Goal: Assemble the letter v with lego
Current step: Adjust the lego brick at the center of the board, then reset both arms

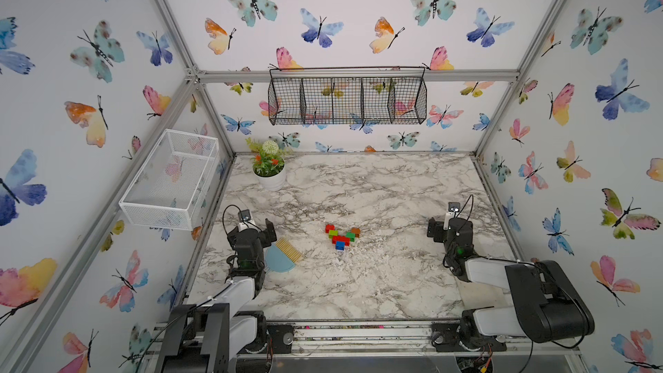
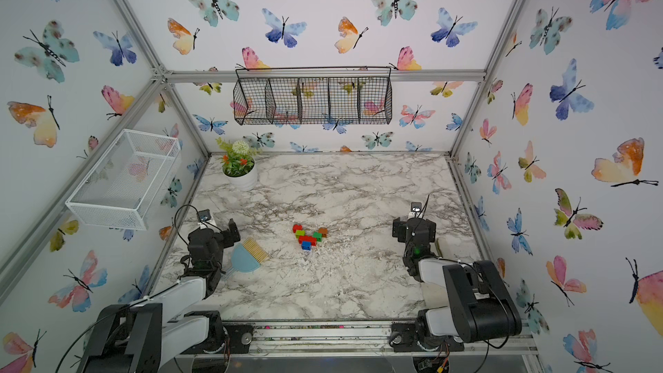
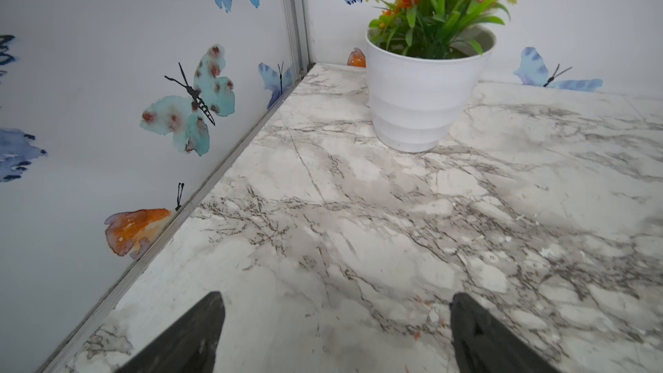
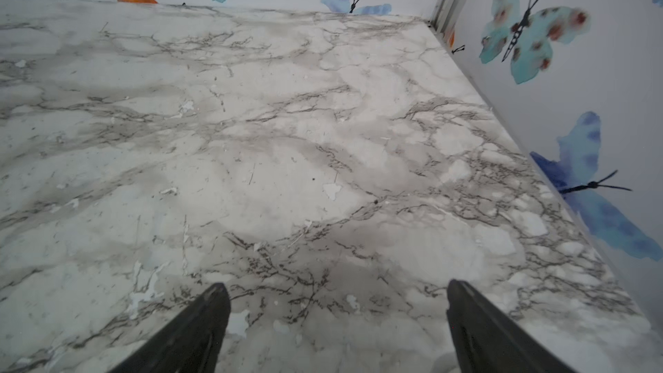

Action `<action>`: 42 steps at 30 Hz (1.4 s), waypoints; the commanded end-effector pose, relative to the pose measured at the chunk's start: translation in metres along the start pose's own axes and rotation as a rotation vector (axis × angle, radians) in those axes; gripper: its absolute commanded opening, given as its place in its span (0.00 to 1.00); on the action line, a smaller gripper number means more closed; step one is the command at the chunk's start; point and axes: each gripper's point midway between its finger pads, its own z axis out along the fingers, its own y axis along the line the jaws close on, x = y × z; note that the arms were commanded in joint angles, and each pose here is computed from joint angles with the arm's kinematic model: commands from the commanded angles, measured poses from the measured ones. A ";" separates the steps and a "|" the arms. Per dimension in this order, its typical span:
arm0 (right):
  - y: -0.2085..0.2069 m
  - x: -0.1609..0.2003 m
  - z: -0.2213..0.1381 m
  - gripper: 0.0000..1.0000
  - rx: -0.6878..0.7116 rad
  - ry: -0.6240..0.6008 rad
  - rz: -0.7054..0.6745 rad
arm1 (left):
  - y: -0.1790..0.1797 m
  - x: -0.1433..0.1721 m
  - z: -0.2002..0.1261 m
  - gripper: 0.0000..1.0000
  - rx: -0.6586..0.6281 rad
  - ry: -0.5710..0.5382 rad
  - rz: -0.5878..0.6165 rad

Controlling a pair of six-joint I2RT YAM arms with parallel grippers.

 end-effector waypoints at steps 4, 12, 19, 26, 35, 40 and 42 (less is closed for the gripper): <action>-0.004 -0.049 -0.003 0.98 -0.080 -0.257 0.059 | -0.021 -0.020 0.007 0.98 0.147 -0.058 -0.002; -0.005 -0.040 0.007 0.98 -0.151 -0.274 0.076 | -0.052 -0.023 -0.004 0.98 0.283 -0.109 0.041; -0.003 -0.035 0.012 0.98 -0.158 -0.221 0.064 | -0.067 -0.007 0.007 0.98 0.324 -0.100 0.071; -0.002 -0.036 0.013 0.98 -0.165 -0.224 0.059 | -0.062 -0.005 0.010 0.98 0.296 -0.098 0.054; 0.000 -0.036 0.013 0.98 -0.174 -0.222 0.054 | -0.062 -0.006 0.009 0.98 0.295 -0.101 0.054; 0.000 -0.036 0.013 0.98 -0.174 -0.223 0.054 | -0.062 -0.005 0.009 0.98 0.295 -0.100 0.055; 0.000 -0.037 0.013 0.98 -0.174 -0.223 0.054 | -0.062 -0.005 0.009 0.98 0.295 -0.099 0.056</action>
